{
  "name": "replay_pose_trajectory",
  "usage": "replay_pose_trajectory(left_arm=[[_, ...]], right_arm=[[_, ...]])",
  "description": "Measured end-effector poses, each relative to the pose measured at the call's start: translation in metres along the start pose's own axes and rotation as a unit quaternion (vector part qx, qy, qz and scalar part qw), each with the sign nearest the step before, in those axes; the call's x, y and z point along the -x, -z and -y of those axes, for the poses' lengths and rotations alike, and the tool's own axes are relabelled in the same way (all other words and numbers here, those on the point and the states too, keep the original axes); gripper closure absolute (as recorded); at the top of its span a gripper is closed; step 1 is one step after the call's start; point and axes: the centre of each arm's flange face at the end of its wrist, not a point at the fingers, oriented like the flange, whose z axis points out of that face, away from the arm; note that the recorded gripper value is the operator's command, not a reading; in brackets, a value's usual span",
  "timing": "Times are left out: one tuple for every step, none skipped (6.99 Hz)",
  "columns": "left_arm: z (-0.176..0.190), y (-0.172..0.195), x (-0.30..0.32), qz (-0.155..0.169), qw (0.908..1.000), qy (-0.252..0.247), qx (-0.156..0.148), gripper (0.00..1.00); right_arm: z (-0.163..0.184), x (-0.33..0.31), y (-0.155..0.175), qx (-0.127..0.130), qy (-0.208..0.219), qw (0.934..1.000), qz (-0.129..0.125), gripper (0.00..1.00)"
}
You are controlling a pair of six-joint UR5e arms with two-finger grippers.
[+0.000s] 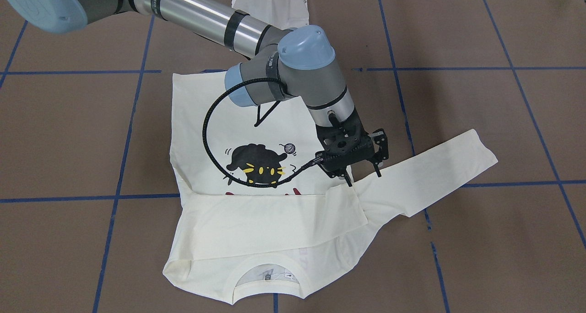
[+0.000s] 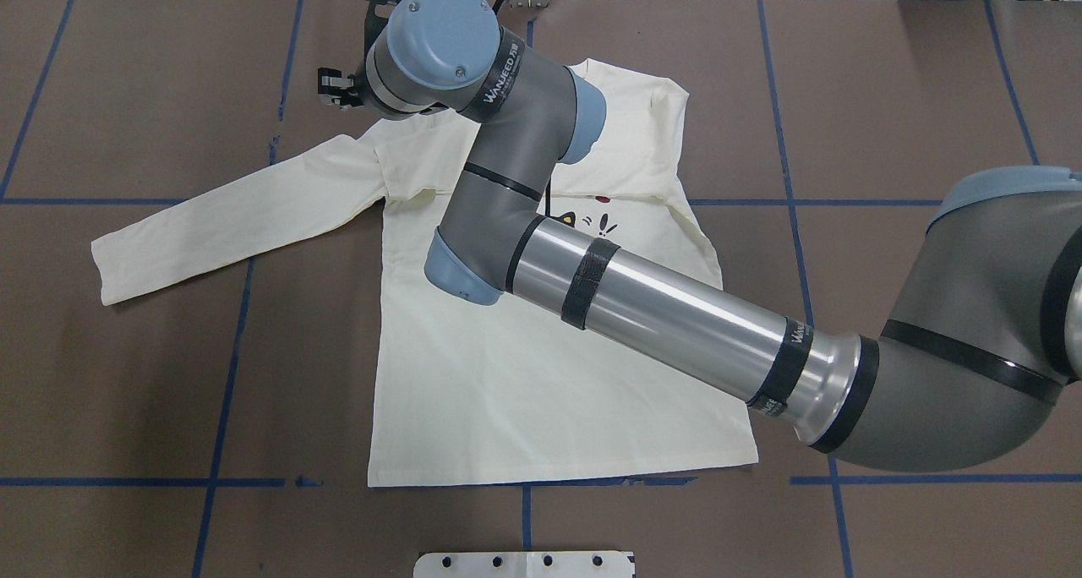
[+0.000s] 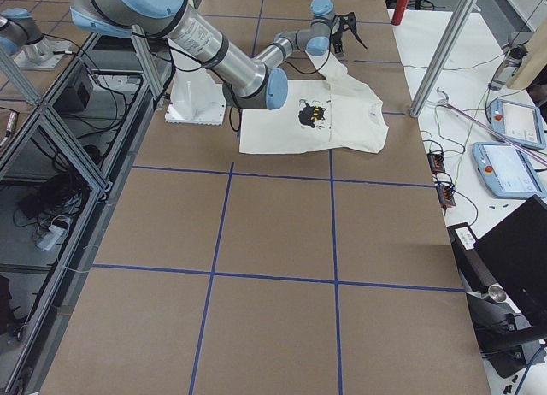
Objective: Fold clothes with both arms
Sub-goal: 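Lift the sleeve with the right gripper and carry it across the shirt, then release the sleeve near the collar and withdraw the right gripper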
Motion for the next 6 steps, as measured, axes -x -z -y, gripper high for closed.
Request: replay_pose_trajectory(left_arm=[[0.0, -0.001, 0.001, 0.0, 1.0, 0.007, 0.001, 0.0], [0.003, -0.005, -0.003, 0.0, 0.9996, 0.027, -0.001, 0.0], [0.007, -0.014, -0.015, 0.002, 0.9985, 0.054, -0.008, 0.0], [0.008, -0.032, -0.035, 0.012, 0.9962, 0.083, -0.019, 0.0], [0.004, -0.054, -0.062, 0.025, 0.9924, 0.116, -0.035, 0.0], [-0.008, -0.073, -0.093, 0.034, 0.9862, 0.153, -0.052, 0.0]], right_arm=[[0.0, 0.0, 0.0, 0.0, -0.018, 0.9998, -0.003, 0.0], [0.006, -0.006, 0.004, 0.015, -0.036, 0.9991, -0.017, 0.0], [0.019, -0.023, 0.017, 0.04, -0.052, 0.9967, -0.047, 0.0], [0.036, -0.057, 0.042, 0.071, -0.07, 0.9917, -0.081, 0.0], [0.052, -0.107, 0.072, 0.1, -0.082, 0.9853, -0.112, 0.0], [0.06, -0.164, 0.103, 0.123, -0.077, 0.979, -0.143, 0.0]])
